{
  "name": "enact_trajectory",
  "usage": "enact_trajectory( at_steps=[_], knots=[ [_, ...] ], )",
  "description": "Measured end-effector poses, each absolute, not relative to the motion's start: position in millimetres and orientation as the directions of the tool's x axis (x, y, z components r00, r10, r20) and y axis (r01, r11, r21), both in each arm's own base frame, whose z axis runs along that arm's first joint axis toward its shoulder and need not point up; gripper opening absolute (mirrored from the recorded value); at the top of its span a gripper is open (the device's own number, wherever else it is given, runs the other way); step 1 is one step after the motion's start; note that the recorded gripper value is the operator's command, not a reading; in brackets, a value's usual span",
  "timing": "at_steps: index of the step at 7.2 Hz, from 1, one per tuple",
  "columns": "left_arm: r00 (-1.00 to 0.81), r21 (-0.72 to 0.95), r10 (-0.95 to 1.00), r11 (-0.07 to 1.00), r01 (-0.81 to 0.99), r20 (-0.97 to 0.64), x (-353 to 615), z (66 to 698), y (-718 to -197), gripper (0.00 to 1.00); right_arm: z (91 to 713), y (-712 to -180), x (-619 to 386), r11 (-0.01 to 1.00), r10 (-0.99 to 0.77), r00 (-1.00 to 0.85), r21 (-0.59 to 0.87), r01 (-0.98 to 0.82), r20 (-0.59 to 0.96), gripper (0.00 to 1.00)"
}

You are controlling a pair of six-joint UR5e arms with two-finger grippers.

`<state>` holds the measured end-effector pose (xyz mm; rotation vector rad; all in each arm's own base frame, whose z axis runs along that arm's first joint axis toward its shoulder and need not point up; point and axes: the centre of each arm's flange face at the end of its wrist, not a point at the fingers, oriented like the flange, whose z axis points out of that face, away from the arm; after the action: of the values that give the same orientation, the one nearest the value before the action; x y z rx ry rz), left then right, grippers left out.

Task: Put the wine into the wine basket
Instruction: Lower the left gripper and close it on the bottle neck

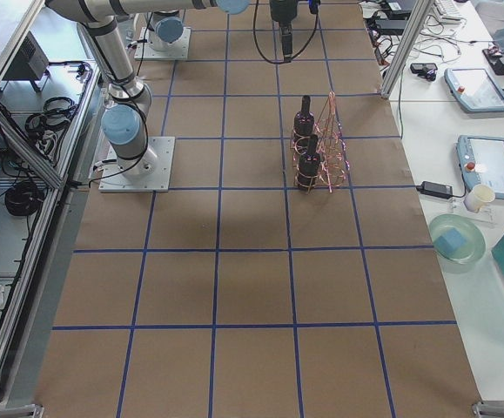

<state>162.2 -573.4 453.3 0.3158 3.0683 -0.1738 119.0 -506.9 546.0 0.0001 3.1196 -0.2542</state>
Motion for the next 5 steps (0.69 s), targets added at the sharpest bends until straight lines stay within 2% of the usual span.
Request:
enact_trajectory(
  at_steps=[2,3,5],
  knots=[
    [-0.977,-0.112,0.201,0.972,0.208,-0.072,189.1,436.4,-581.0,1.0,545.6,-507.1,119.0,0.987,-0.001,-1.0,-0.161,0.001,-0.011,1.0],
    [-0.98,-0.111,0.188,0.975,0.194,-0.068,196.5,427.2,-585.6,0.95,545.4,-507.1,118.9,0.987,-0.001,-1.0,-0.16,0.001,-0.011,1.0],
    [-0.99,-0.113,0.135,0.984,0.139,-0.043,202.4,411.8,-593.1,0.94,544.6,-507.3,118.9,0.987,-0.001,-1.0,-0.158,0.001,-0.011,1.0]
  ],
)
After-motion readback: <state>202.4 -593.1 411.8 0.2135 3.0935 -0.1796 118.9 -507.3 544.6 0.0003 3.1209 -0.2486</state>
